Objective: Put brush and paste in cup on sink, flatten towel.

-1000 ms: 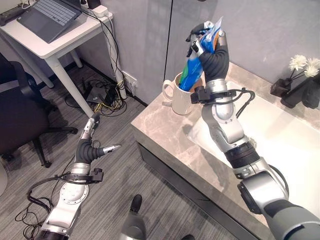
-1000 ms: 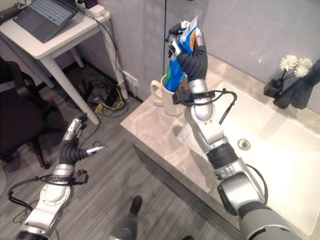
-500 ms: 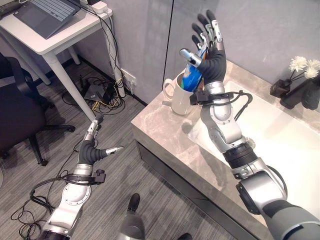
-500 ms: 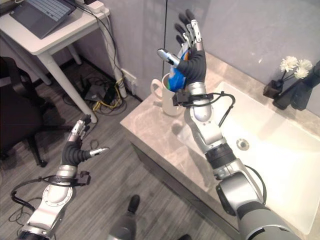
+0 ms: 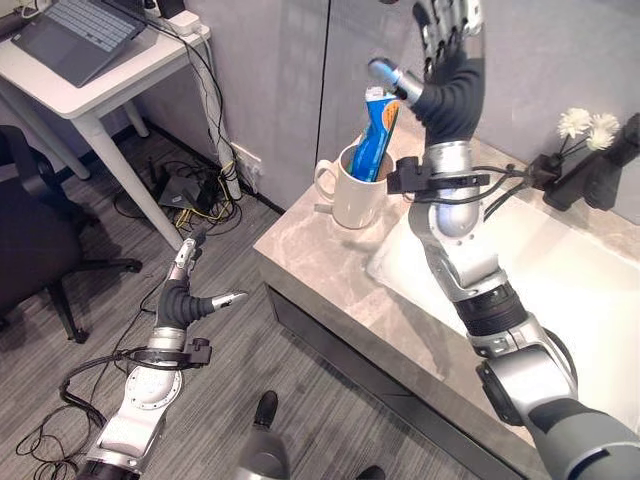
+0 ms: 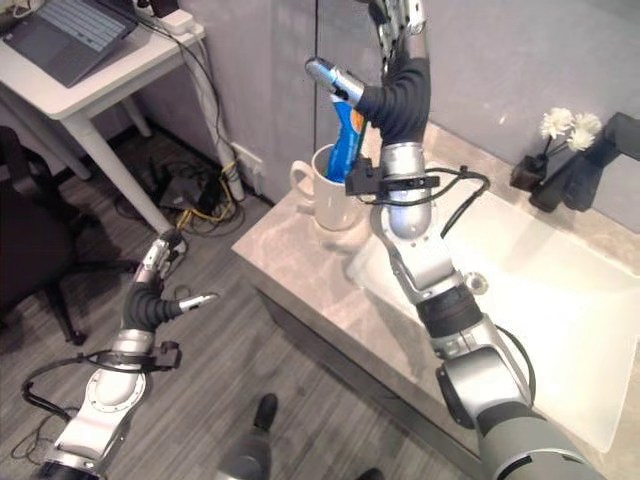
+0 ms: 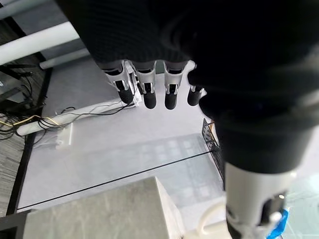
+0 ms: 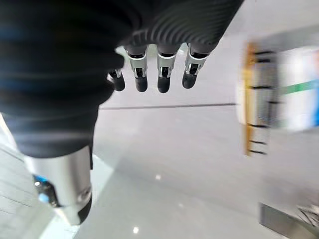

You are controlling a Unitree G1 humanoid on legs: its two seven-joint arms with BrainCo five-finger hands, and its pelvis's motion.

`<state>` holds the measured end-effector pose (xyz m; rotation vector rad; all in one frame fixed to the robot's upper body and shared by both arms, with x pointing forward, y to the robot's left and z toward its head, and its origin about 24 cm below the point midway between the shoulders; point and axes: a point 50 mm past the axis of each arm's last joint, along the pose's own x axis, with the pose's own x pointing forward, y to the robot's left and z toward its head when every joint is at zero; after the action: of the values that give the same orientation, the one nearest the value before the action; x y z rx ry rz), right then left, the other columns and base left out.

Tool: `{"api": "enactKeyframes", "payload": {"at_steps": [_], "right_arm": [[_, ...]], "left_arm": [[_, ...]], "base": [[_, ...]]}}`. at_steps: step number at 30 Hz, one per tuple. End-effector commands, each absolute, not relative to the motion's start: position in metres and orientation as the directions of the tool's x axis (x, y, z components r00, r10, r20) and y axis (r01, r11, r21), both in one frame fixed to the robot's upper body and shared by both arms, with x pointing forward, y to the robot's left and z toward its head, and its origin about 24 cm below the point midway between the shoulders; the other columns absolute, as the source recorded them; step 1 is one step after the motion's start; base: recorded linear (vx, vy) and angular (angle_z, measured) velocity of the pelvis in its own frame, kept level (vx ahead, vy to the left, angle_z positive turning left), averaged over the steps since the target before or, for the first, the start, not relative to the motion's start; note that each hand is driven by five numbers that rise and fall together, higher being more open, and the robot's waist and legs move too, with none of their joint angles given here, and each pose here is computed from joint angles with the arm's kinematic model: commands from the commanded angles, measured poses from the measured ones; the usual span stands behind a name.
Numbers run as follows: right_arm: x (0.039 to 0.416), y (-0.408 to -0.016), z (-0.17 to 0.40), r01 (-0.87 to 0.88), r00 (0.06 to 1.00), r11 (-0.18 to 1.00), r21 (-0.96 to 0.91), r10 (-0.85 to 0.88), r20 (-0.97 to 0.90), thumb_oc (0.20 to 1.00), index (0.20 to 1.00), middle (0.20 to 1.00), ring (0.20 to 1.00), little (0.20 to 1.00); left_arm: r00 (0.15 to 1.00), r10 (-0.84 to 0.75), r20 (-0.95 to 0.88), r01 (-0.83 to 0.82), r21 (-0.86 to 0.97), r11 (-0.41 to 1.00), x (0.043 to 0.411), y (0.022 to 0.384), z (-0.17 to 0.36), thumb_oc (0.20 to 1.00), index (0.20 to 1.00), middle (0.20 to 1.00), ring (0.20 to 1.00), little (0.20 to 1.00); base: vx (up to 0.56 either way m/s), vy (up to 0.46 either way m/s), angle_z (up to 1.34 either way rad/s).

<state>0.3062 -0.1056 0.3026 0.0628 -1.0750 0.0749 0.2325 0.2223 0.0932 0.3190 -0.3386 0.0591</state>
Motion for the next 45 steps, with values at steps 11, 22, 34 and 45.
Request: {"api": "enactKeyframes", "payload": {"at_steps": [11,22,34,45], "right_arm": [[0.208,-0.271,0.32,0.757,0.034,0.65,0.062,-0.134,0.99,1.0,1.0,1.0,1.0,1.0],[0.067,-0.463,0.115,0.95,-0.127,-0.245,-0.194,-0.869,0.478,1.0,1.0,1.0,1.0,1.0],[0.033,-0.404,-0.073,0.848,-0.032,0.176,-0.499,-0.925,-0.379,1.0,1.0,1.0,1.0,1.0],[0.09,-0.321,-0.127,0.16,0.418,0.856,-0.491,-0.509,-0.752,1.0,1.0,1.0,1.0,1.0]], "left_arm": [[0.815,-0.051,0.577,-0.091,0.215,0.972,0.212,0.223,0.152,1.0,1.0,1.0,1.0,1.0],[0.877,0.09,0.471,-0.185,0.159,0.97,0.185,0.263,0.135,0.2,0.2,0.2,0.2,0.2],[0.953,0.104,0.285,-0.118,0.031,0.993,0.192,0.269,0.098,0.2,0.2,0.2,0.2,0.2],[0.971,0.095,0.221,-0.11,0.057,0.992,0.21,0.283,0.094,0.2,0.2,0.2,0.2,0.2]], "base": [[0.01,0.02,-0.32],[0.02,-0.013,-0.37],[0.0,0.005,-0.15],[0.02,-0.015,-0.01]]}}
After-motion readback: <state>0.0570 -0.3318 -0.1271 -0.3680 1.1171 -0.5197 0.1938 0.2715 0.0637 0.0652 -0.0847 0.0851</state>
